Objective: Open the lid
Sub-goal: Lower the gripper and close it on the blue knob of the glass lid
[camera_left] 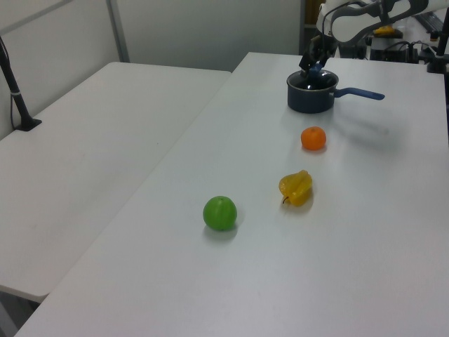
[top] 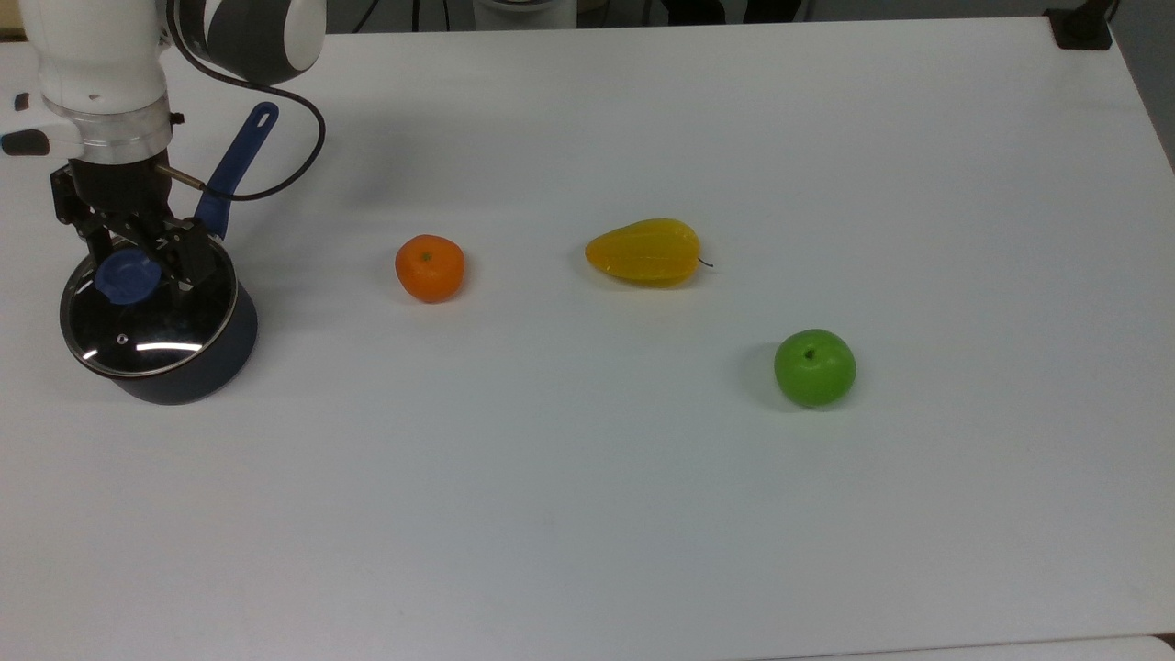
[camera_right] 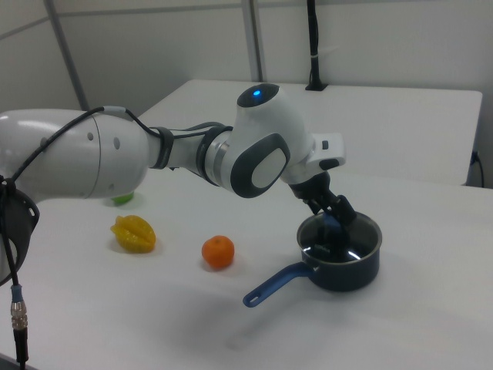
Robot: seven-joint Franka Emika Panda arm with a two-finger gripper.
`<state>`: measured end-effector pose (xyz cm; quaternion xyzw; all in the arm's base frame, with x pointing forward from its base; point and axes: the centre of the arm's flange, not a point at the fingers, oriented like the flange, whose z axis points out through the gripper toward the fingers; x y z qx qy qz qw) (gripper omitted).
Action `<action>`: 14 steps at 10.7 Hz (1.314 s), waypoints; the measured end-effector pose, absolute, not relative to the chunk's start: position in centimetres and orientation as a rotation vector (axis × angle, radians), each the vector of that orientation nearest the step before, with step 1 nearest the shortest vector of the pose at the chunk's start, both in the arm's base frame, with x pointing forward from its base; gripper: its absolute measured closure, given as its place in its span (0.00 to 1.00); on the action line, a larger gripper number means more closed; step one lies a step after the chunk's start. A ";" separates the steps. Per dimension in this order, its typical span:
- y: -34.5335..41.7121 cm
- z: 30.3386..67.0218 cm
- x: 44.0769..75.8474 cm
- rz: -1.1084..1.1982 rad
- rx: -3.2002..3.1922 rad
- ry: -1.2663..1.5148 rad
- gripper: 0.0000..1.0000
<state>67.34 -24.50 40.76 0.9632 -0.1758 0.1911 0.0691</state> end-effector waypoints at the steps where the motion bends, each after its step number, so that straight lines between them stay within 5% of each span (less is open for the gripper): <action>1: -24.5 40.9 67.4 0.578 2.899 -0.529 0.00; 10: -25.9 41.0 66.9 0.586 2.881 -0.648 0.11; 14: -25.7 41.2 67.1 0.595 2.881 -0.650 0.31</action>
